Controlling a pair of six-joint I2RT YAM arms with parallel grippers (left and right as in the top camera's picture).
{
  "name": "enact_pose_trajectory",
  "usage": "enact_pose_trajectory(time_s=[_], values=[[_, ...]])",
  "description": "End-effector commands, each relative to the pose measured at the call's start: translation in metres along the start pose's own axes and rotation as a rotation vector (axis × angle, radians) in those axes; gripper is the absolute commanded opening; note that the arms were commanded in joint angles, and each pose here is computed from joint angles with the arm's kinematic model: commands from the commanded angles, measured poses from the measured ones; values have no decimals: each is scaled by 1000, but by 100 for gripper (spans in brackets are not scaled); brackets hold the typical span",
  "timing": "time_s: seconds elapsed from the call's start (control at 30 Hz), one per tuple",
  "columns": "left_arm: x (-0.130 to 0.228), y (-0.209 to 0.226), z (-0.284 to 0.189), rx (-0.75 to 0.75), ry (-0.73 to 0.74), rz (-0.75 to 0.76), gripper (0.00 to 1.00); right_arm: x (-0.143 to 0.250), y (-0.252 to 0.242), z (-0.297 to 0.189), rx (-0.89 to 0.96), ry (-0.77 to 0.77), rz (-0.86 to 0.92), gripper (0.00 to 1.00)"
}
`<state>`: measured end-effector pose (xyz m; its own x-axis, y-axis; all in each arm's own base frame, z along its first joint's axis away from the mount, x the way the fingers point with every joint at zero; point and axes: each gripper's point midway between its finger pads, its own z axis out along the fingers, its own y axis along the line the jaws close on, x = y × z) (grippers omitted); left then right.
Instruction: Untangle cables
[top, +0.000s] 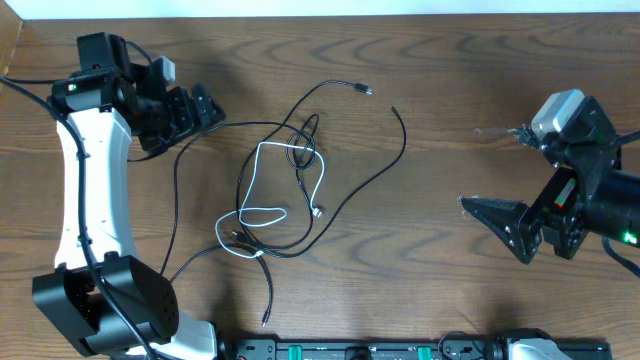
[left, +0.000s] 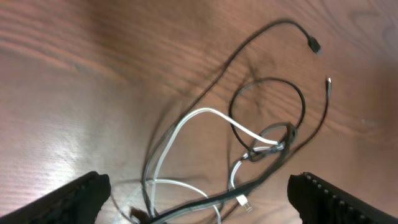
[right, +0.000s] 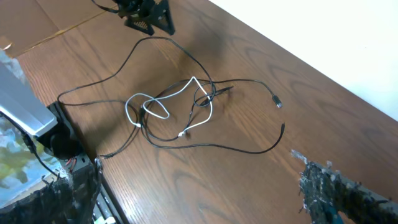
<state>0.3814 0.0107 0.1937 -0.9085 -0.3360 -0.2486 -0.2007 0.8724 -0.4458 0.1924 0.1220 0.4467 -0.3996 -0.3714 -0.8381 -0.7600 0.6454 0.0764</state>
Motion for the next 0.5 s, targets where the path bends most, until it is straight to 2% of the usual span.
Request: enact_pose_trajectory(time_s=[0.0,0.1,0.2,0.33,0.37,0.4,0.43,0.47], values=[[7,-14,-2,50,19,184,68,-2,5,-1,-18,-10,-15,99],[11,-17,4,41,35,302,68,-2,5,-1,-19,-10,-14,99],[14,2,23,-95,97,329,68,-2,5,-1,-18,-10,-14,99],[21,7,48,-130,172,364,64,-2,5,-1,-19,-10,-14,99],[21,6,52,-129,180,369,56,-2,5,-1,-18,-10,-14,99],[20,6,55,-130,180,372,44,-2,5,-1,-19,-10,-14,99],[18,6,56,-130,174,373,20,-2,5,-1,-19,-10,-14,99],[13,5,56,-129,152,379,8,-2,5,-1,-19,-10,-14,99]])
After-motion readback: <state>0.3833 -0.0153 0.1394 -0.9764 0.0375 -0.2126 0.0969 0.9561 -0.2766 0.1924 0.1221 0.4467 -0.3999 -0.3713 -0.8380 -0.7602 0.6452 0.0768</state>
